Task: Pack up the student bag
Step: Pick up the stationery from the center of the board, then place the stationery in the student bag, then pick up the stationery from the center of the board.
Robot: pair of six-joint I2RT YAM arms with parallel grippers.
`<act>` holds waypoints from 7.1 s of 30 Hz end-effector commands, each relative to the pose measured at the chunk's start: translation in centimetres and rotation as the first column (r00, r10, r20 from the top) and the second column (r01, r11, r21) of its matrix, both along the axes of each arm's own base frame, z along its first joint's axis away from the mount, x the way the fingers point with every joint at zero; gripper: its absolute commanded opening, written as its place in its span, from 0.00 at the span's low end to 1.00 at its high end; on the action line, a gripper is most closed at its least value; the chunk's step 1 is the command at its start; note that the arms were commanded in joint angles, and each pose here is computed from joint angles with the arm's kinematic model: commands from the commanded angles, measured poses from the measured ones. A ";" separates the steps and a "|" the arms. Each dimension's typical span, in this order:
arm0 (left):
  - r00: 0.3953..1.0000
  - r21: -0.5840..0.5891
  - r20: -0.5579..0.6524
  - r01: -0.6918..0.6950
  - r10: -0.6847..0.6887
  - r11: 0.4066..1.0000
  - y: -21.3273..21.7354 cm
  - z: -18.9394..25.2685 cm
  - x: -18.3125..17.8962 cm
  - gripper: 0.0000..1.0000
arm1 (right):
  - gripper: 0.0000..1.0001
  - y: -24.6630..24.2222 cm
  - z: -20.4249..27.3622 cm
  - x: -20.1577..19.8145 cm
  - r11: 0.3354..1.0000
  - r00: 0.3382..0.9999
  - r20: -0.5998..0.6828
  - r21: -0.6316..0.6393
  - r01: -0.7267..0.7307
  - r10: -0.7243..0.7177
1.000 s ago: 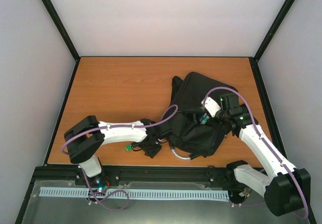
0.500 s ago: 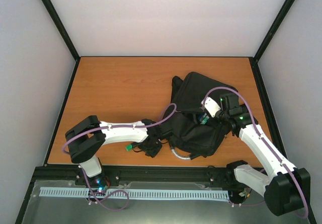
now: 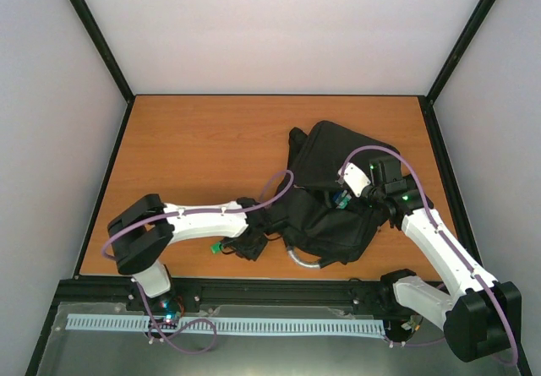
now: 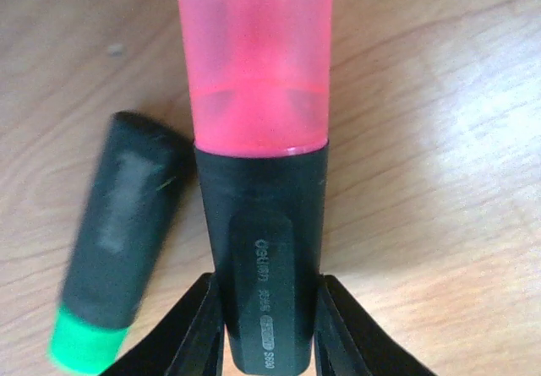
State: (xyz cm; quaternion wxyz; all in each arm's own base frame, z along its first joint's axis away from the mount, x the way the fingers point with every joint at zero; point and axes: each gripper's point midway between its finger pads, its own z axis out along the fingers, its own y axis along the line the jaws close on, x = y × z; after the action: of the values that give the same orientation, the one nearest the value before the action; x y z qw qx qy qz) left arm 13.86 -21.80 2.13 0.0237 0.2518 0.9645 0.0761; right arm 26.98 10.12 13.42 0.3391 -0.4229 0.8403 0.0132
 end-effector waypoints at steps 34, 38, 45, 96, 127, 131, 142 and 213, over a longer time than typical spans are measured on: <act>0.943 -0.422 0.223 0.320 -0.245 0.848 -19.7 9.0 6.5 0.17 | 0.03 0.8 2.0 0.9 0.999 0.999 0.053 0.036 -0.012 0.011; 0.938 -0.394 0.260 0.320 -0.230 0.861 -20.5 8.5 8.1 0.17 | 0.03 0.8 2.0 0.9 0.999 0.998 0.055 0.037 -0.012 0.010; 0.929 -0.393 0.315 0.315 -0.196 0.864 -22.3 8.2 10.0 0.20 | 0.03 0.7 2.1 0.9 0.999 0.998 0.062 0.035 -0.009 0.007; 0.901 -0.570 0.433 0.268 0.007 0.776 -21.2 7.9 11.4 0.01 | 0.03 0.8 1.7 0.7 0.999 0.999 0.049 0.034 -0.019 0.018; 0.862 -0.742 0.462 0.248 0.207 0.623 -25.1 7.7 17.2 0.01 | 0.03 0.7 1.5 0.8 1.000 0.999 0.041 0.029 -0.011 0.010; 0.853 -0.752 0.473 0.260 0.221 0.605 -24.4 9.6 16.8 0.01 | 0.03 0.7 1.5 0.8 1.000 0.999 0.043 0.026 -0.012 0.011; 0.914 -0.713 0.397 0.248 0.086 0.656 -21.4 11.2 12.9 0.11 | 0.03 0.3 1.5 1.3 1.000 0.998 0.054 0.012 0.019 -0.019; 0.938 -0.069 -0.027 -0.348 0.346 0.935 3.8 -0.7 -1.2 0.53 | 0.03 0.5 1.7 1.0 1.000 0.999 0.051 0.021 0.000 -0.002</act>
State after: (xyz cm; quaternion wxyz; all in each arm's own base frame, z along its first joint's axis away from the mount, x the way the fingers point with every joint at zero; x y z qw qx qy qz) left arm 12.72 -18.61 1.42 0.0067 0.0808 0.9967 0.0028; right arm 27.30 9.77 13.13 0.3333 -0.4164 0.8459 0.0037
